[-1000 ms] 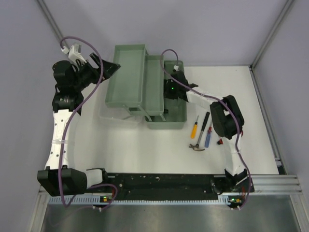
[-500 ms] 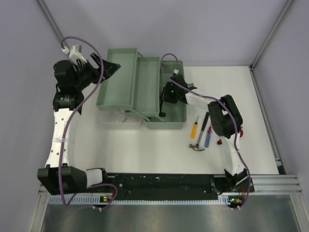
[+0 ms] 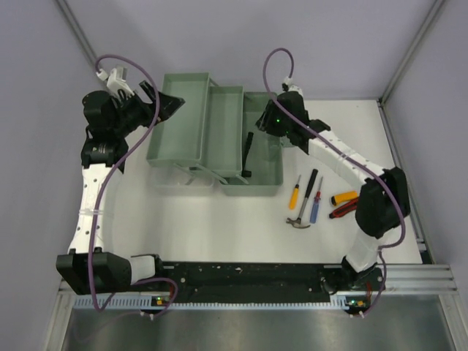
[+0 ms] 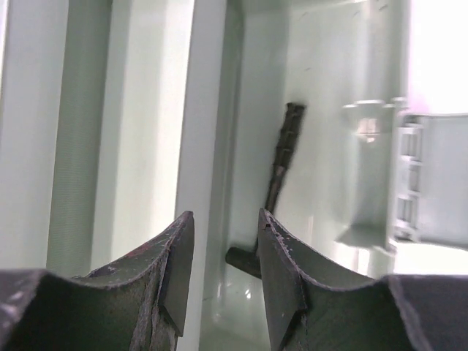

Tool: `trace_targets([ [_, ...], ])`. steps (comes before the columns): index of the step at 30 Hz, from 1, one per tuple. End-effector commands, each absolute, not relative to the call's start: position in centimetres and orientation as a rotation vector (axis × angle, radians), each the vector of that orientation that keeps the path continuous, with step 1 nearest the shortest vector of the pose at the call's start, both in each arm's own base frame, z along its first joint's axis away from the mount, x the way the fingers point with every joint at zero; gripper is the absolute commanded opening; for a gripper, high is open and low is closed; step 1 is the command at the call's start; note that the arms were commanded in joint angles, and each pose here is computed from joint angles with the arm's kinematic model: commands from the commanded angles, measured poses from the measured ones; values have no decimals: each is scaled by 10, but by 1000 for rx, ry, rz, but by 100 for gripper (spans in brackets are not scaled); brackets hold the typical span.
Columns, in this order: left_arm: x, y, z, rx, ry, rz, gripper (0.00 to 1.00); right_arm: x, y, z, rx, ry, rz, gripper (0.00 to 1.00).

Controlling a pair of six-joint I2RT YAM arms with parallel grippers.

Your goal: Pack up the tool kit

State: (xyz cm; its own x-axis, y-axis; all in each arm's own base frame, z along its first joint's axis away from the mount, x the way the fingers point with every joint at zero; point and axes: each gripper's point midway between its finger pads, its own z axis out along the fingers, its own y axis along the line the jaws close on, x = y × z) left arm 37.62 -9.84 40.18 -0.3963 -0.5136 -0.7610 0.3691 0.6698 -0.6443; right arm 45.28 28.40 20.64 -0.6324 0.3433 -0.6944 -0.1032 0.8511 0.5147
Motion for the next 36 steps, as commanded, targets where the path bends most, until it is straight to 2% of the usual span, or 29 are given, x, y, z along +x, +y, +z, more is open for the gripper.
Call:
trace_targets([
  [1,371,-107,414,-14,1698,-939,93,432,216,217,258,2154,396,40],
  [5,374,-110,406,-3,1723,-918,93,401,147,184,417,2195,237,40],
  [9,379,-115,403,-1,1737,-927,93,372,107,157,501,2234,147,40],
  [13,382,-119,401,0,1747,-942,92,347,96,121,543,2326,84,39],
  [16,384,-120,399,-2,1753,-945,92,337,96,94,581,2392,64,28],
  [19,386,-120,396,-10,1760,-947,92,335,94,75,601,2437,17,25],
  [33,388,-118,392,-13,1769,-929,92,334,90,17,587,2578,-131,28],
  [34,387,-118,392,-13,1770,-928,92,333,90,14,585,2586,-139,24],
  [36,388,-118,391,-14,1773,-928,92,333,90,13,575,2591,-141,5],
])
